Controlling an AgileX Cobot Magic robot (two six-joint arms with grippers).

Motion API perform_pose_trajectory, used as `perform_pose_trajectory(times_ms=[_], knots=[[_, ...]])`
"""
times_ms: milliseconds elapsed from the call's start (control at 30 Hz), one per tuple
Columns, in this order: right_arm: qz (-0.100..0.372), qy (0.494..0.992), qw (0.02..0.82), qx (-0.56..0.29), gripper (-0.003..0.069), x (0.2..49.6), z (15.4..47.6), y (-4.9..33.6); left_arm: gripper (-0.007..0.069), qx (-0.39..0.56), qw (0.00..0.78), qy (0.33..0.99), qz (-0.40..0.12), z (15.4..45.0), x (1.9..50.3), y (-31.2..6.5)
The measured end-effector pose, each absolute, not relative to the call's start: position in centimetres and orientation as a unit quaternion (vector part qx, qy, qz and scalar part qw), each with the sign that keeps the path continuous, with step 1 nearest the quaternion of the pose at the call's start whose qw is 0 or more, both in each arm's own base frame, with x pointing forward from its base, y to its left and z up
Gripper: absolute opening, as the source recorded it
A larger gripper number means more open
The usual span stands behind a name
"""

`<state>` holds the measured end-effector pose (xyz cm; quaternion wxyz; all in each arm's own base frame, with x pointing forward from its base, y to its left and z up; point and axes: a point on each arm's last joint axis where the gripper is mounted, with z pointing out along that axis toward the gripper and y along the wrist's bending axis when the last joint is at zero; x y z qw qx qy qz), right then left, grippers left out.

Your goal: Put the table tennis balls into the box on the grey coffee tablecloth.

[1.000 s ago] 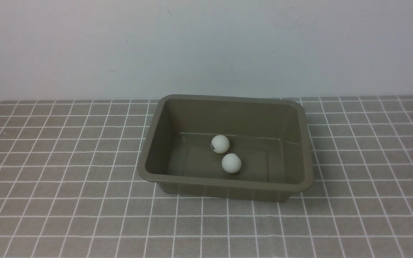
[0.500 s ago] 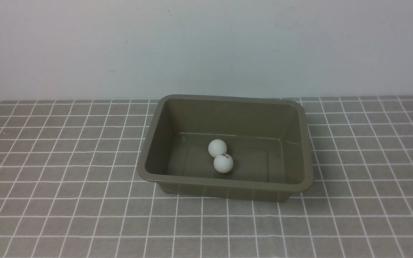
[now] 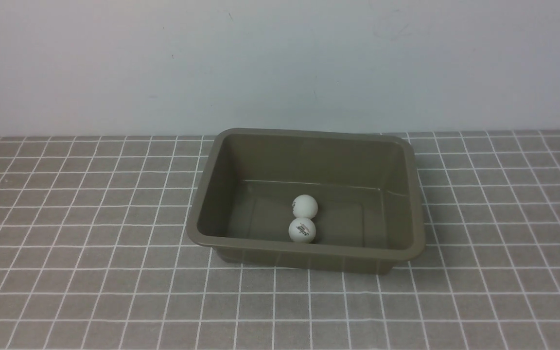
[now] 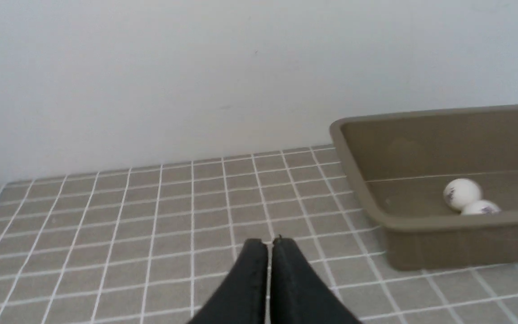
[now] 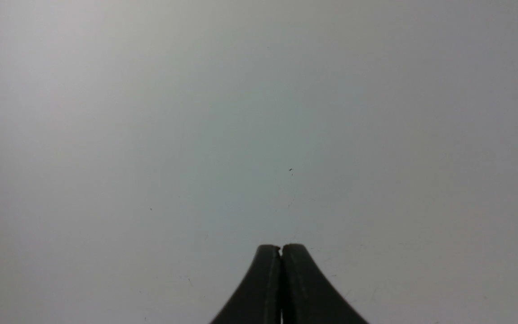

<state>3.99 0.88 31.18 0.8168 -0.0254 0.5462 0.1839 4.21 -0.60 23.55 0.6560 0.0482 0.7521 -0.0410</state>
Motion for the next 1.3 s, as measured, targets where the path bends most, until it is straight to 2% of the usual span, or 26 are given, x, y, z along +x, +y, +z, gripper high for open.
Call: perform_pose_trajectory(times_ms=[100,200,433,1100,1200,1300], knots=[[0.184,0.547,0.817,-0.026,-0.0015,4.0,31.2,0.9,-0.0005,0.035,0.635,0.771,-0.025,19.2,5.3,-0.5],[0.184,0.547,0.817,-0.026,-0.0015,4.0,31.2,0.9,-0.0005,0.034,0.622,0.782,-0.022,17.8,5.4,-0.5],[0.184,0.547,0.816,-0.026,-0.0015,4.0,31.2,0.9,-0.0005,0.034,0.597,0.802,-0.022,17.2,5.3,-0.5],[0.182,0.552,0.813,-0.029,-0.0015,4.0,31.1,0.9,-0.0005,0.034,0.595,0.803,-0.021,17.2,5.3,-0.5],[0.147,0.554,0.817,-0.059,-0.0015,3.9,30.9,1.0,-0.0005,0.034,0.595,0.803,-0.021,17.2,5.3,-0.5],[0.054,0.597,0.792,-0.119,-0.0015,3.9,29.7,1.1,-0.0005,0.034,0.595,0.803,-0.021,17.2,5.3,-0.5]])
